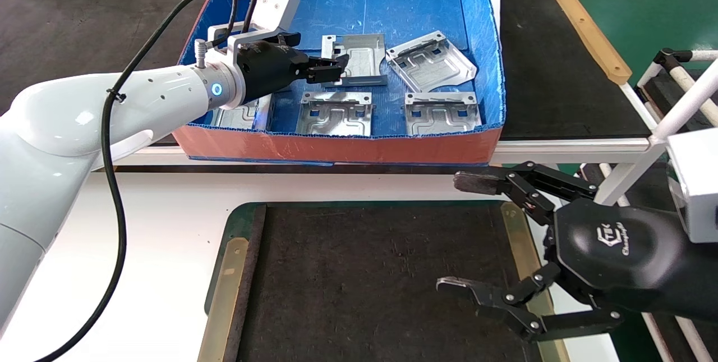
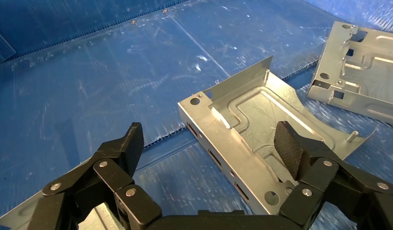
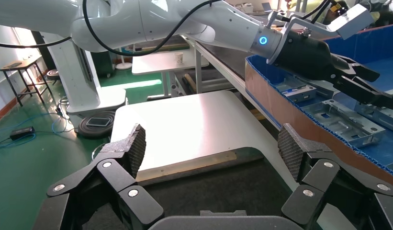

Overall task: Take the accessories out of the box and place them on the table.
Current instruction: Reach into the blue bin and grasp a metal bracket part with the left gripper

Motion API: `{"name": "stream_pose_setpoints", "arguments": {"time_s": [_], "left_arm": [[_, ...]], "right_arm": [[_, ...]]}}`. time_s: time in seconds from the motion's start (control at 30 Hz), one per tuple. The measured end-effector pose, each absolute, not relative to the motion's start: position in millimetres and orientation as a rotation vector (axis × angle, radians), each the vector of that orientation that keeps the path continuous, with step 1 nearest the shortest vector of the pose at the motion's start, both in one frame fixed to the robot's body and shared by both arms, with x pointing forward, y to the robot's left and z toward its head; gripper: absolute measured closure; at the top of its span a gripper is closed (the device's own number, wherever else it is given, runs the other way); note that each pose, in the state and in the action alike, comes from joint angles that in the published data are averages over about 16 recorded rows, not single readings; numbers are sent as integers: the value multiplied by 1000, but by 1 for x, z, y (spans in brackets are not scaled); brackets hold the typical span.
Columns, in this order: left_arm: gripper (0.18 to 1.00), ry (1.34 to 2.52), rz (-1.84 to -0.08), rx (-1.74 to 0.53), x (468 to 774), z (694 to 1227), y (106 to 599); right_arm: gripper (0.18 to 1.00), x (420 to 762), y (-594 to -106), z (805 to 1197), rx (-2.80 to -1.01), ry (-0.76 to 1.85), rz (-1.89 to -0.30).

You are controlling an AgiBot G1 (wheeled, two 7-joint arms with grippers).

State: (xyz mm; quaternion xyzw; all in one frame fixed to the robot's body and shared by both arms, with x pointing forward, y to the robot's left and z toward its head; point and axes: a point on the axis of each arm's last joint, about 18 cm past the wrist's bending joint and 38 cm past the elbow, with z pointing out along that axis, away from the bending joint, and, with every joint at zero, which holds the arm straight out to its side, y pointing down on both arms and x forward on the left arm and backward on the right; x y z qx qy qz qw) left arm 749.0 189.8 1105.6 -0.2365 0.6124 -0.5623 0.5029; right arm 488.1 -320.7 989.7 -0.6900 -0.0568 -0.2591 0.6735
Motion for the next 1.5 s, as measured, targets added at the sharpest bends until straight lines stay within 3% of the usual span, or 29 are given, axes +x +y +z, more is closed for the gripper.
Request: {"name": "stream_pose_setpoints", "arguments": {"time_s": [0.43,0.7,1.17,1.5], "left_arm": [[210,1487,-1360,-569,748,1105,190],[282,1490,-1360,-568,748,1105,190],[561,1491,-1361,-567,748,1104,190],[781,1491,-1359,-567,748,1104,191]], "right_arm": [[269,488,-321,990,-1553,-128,-583],[407,488,-321,990,-1553,-128,-583],[735,488,-321,990,-1553,-128,-583],[897,488,-321,990,-1553,-128,-583]]}}
